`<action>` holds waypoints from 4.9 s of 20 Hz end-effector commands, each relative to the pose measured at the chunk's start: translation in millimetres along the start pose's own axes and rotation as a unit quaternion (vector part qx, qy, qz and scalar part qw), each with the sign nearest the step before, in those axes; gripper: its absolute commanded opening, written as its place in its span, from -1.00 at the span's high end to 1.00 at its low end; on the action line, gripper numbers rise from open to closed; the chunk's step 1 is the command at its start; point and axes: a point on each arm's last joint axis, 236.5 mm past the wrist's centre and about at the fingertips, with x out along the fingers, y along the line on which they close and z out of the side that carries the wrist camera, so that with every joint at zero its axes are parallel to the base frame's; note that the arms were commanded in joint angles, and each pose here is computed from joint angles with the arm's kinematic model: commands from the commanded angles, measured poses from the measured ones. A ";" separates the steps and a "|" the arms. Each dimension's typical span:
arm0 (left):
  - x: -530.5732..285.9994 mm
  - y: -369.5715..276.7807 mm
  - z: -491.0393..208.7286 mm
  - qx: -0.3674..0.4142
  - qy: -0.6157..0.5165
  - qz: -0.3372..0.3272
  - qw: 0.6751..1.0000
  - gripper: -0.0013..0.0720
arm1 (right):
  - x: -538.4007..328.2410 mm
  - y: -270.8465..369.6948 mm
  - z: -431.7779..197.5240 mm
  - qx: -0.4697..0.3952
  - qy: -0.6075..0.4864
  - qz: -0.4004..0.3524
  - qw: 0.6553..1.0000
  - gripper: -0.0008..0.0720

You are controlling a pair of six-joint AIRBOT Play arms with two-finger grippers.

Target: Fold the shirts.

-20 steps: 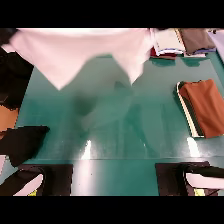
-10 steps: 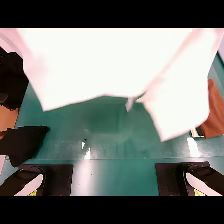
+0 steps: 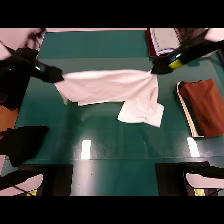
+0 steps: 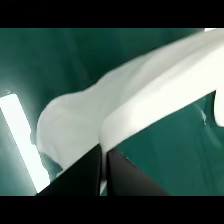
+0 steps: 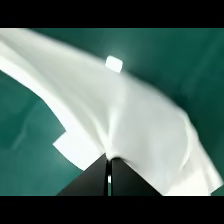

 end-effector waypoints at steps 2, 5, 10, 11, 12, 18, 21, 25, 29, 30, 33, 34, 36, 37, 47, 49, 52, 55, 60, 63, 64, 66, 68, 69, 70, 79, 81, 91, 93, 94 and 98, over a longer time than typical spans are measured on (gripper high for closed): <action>77.1 29.4 -25.4 -0.031 0.044 0.008 0.999 0.90 | 83.3 -34.2 -1.7 0.039 0.027 -0.003 0.999 0.50; 70.6 35.6 -16.1 -0.019 0.031 0.025 0.999 0.89 | 68.5 -50.6 14.2 0.051 -0.003 -0.012 0.999 -0.39; 44.4 49.9 -22.1 0.014 0.056 0.070 0.996 0.89 | 10.0 -81.1 -21.2 0.092 -0.027 -0.036 0.995 -0.38; 39.2 48.3 -19.6 0.016 0.048 0.071 0.996 0.89 | 2.6 -84.1 -35.2 0.101 -0.029 -0.040 0.994 -0.38; 34.3 46.1 -18.6 0.017 0.044 0.070 0.996 0.89 | -2.6 -86.1 -48.8 0.109 -0.029 -0.043 0.993 -0.38; 25.0 43.1 -15.9 0.019 0.034 0.071 0.997 0.89 | 14.5 -132.4 -137.6 0.214 0.013 -0.062 0.975 -0.38; 25.1 42.6 -16.0 0.019 0.034 0.070 0.997 0.89 | 57.9 -134.0 -158.1 0.253 0.041 -0.018 0.966 -0.38; 25.1 42.4 -16.0 0.019 0.034 0.069 0.997 0.89 | 105.7 -127.3 -134.3 0.269 0.019 0.023 0.963 -0.22; 25.1 42.3 -16.5 0.019 0.035 0.069 0.997 0.89 | 134.8 -125.8 -112.9 0.244 0.021 0.018 0.969 -0.20; 25.1 42.3 -16.5 0.019 0.035 0.069 0.997 0.89 | 139.4 -127.5 -110.8 0.245 0.025 0.019 0.969 -0.20; 25.1 42.3 -16.4 0.019 0.035 0.069 0.997 0.89 | 145.8 -132.7 -103.5 0.245 0.026 0.019 0.969 -0.02; 25.1 42.3 -16.3 0.019 0.034 0.069 0.997 0.89 | 144.4 -133.4 -98.7 0.243 0.021 0.018 0.970 0.01; 25.1 42.3 -16.3 0.019 0.034 0.069 0.997 0.89 | 139.8 -130.6 -88.7 0.215 0.012 0.021 0.976 0.88; 25.1 42.2 -16.1 0.019 0.034 0.069 0.997 0.89 | 136.7 -126.4 -83.7 0.202 0.008 0.022 0.979 0.94; -240.9 -11.2 54.6 0.084 -0.280 0.157 0.943 0.90 | -192.6 -57.3 27.8 0.011 -0.319 -0.065 0.945 0.94; -301.0 -32.1 44.4 0.086 -0.345 0.157 0.921 0.90 | -256.7 -40.0 17.2 -0.010 -0.368 -0.096 0.925 0.94; -343.9 -48.6 21.6 0.093 -0.382 0.158 0.906 0.90 | -317.9 -26.6 -3.6 -0.012 -0.413 -0.138 0.900 0.94; -347.0 -52.5 8.3 0.082 -0.376 0.149 0.911 0.90 | -346.0 -20.8 -15.7 -0.010 -0.429 -0.163 0.888 0.94; -311.1 -69.5 15.1 0.085 -0.338 0.089 0.933 0.90 | -367.1 -14.3 1.6 -0.010 -0.437 -0.155 0.886 0.94; -225.2 -46.8 8.0 0.074 -0.213 0.076 0.971 0.90 | -324.2 -23.9 29.0 -0.006 -0.386 -0.108 0.916 0.94; -189.2 -35.1 3.3 0.062 -0.166 0.073 0.981 0.90 | -295.5 -27.2 39.8 -0.003 -0.357 -0.084 0.930 0.94; -108.0 -8.4 -10.0 0.045 -0.073 0.066 0.994 0.90 | -220.3 -44.5 55.8 0.017 -0.283 -0.041 0.958 0.94; -39.9 19.7 -19.3 0.037 -0.017 0.073 0.996 0.90 | -142.7 -75.7 65.1 0.067 -0.217 -0.014 0.974 0.94; -12.8 32.7 -18.3 0.031 -0.006 0.080 0.996 0.90 | -109.2 -92.0 68.0 0.088 -0.196 -0.008 0.977 0.94; 11.6 45.3 -14.5 0.028 0.001 0.087 0.996 0.90 | -79.1 -109.4 70.4 0.108 -0.181 -0.006 0.977 0.94; 36.1 76.2 47.6 0.030 -0.085 0.130 0.987 -0.30 | -28.7 -158.0 88.2 0.148 -0.171 -0.007 0.974 -0.17; 17.0 84.5 51.2 0.043 -0.073 0.158 0.984 -0.30 | -37.2 -152.5 76.3 0.144 -0.152 -0.005 0.978 -0.15; 78.9 59.5 -63.0 -0.162 0.066 -0.007 0.985 -0.30 | -38.9 -118.2 7.0 0.134 -0.139 -0.007 0.981 -0.15; 102.6 42.2 -80.8 -0.179 0.073 -0.029 0.981 -0.30 | -33.8 -117.9 -2.1 0.141 -0.137 -0.008 0.981 -0.15; 113.2 34.5 -88.5 -0.185 0.074 -0.035 0.979 -0.30 | -31.5 -117.8 -6.5 0.144 -0.135 -0.008 0.980 -0.15; 138.5 20.2 -95.1 -0.170 0.056 -0.029 0.983 -0.30 | -27.4 -116.1 -14.1 0.147 -0.125 -0.005 0.981 -0.15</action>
